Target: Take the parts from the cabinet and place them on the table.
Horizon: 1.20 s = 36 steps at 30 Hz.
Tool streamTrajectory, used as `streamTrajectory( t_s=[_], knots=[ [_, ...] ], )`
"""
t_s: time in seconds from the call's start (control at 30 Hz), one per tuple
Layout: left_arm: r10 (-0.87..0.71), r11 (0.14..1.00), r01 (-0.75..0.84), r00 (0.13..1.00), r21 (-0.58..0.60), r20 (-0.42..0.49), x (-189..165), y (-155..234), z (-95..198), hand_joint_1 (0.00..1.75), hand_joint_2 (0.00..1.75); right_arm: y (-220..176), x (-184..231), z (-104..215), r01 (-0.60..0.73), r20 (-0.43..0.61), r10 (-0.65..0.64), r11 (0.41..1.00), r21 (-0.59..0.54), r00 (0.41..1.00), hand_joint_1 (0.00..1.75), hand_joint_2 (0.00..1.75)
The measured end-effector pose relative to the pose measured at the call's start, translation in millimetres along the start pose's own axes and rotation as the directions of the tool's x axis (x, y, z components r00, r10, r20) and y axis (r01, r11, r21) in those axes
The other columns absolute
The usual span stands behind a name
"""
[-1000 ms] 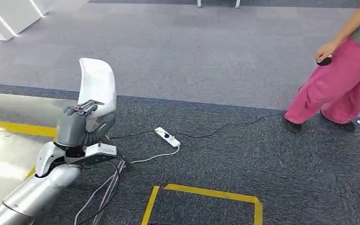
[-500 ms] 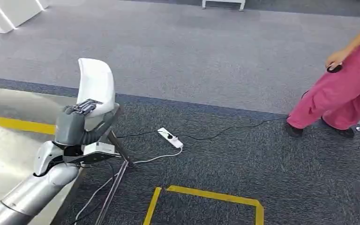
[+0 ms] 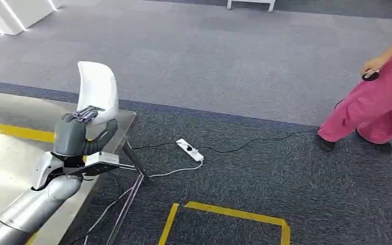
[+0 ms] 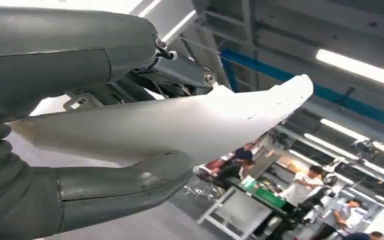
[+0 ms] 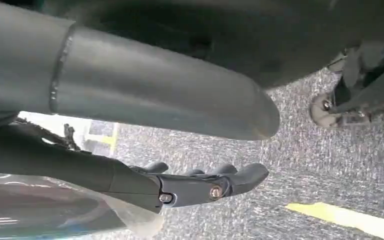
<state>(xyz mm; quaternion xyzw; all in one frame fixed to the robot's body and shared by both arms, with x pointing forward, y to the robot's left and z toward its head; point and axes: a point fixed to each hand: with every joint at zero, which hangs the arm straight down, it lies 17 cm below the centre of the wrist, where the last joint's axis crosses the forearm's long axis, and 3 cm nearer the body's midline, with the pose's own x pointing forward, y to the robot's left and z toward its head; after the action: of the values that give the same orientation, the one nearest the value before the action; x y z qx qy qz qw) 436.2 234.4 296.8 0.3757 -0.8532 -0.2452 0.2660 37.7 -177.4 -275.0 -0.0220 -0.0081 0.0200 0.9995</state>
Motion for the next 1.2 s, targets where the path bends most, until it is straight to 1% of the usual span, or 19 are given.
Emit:
streamTrajectory(
  t_s=[0.87, 0.93, 1.2],
  knots=[
    [-0.019, 1.000, 0.019, 1.000, -0.009, 0.014, 0.2, -1.9, -0.1, 1.75, 1.75, 3.2, 7.9, 1.3, 0.008, 0.022, -0.008, 1.000, -0.008, 1.000, 0.00, 0.00],
    [-0.021, 1.000, 0.021, 1.000, -0.002, 0.020, 1.3, -0.2, -3.6, 1.75, 1.75, 3.7, 8.1, 1.4, 0.006, 0.023, -0.006, 1.000, -0.007, 1.000, 0.00, 0.00],
    [-0.004, 1.000, 0.004, 1.000, -0.013, 0.014, 5.8, -8.6, -1.5, 1.75, 1.75, 3.3, 6.1, 1.1, 0.009, 0.029, -0.008, 1.000, -0.011, 1.000, 0.00, 0.00]
  ],
)
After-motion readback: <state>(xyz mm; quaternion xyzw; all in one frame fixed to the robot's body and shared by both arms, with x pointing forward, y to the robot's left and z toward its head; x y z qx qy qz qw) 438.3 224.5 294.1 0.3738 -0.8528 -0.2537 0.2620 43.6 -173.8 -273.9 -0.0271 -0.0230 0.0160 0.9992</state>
